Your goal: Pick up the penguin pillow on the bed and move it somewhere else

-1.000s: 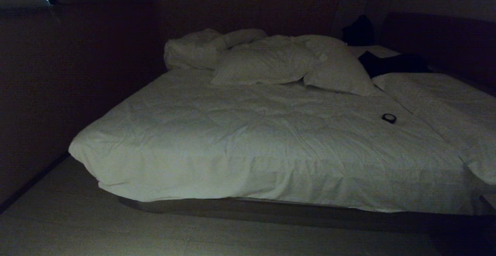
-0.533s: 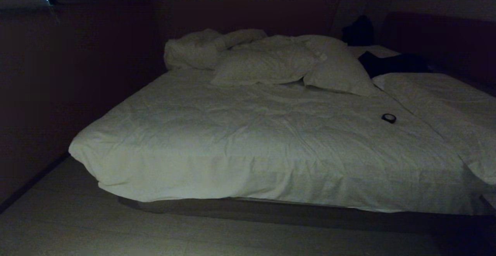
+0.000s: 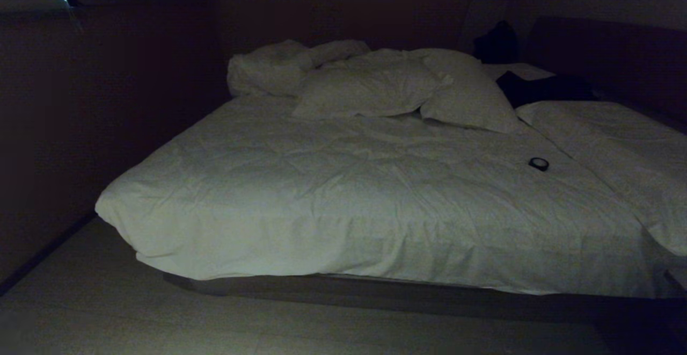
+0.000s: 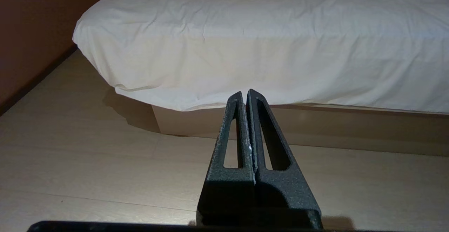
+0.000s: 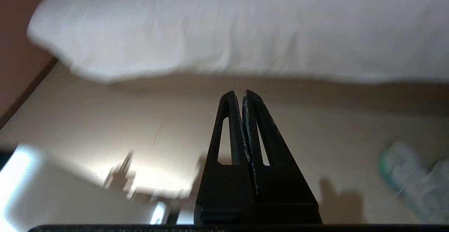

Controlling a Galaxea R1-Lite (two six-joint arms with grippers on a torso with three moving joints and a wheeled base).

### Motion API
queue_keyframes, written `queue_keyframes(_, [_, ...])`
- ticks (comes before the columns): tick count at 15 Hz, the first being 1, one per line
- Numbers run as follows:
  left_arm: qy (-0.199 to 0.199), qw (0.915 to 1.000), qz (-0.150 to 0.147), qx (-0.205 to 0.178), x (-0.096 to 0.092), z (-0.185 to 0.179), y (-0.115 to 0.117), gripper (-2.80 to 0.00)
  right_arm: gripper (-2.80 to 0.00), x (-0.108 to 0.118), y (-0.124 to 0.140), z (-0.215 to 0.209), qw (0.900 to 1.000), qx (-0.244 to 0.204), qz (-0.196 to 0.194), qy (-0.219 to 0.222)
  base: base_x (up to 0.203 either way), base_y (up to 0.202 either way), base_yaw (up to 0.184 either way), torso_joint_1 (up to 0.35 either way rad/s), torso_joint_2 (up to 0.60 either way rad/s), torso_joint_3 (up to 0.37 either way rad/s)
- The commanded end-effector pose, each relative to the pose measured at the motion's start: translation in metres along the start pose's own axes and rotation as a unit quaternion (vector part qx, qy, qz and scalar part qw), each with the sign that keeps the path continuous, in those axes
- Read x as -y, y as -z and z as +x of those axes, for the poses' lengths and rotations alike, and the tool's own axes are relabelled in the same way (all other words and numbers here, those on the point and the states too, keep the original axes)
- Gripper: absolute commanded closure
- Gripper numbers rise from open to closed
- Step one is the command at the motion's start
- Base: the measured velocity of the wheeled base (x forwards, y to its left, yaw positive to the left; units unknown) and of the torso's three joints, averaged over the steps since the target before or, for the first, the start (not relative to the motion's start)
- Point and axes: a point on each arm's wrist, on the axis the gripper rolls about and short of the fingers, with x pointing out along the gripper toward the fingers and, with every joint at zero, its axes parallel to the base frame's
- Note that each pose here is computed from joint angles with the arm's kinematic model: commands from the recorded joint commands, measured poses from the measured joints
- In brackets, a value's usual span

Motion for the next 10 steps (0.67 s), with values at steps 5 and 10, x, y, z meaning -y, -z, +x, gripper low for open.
queue_keyframes(5, [0.0,1.0,0.0,-0.001,0.0,0.0,0.0,0.0,0.0,-0.004,-0.017,-0.023,0.979,0.198,-0.049,0.016,0.0,0.0,0.0,0.0,0.0,0.0])
queue_keyframes(10, [0.0,1.0,0.0,-0.001,0.0,0.0,0.0,0.0,0.0,-0.004,-0.001,-0.032,0.972,0.223,-0.065,0.014,0.0,0.0,0.0,0.0,0.0,0.0])
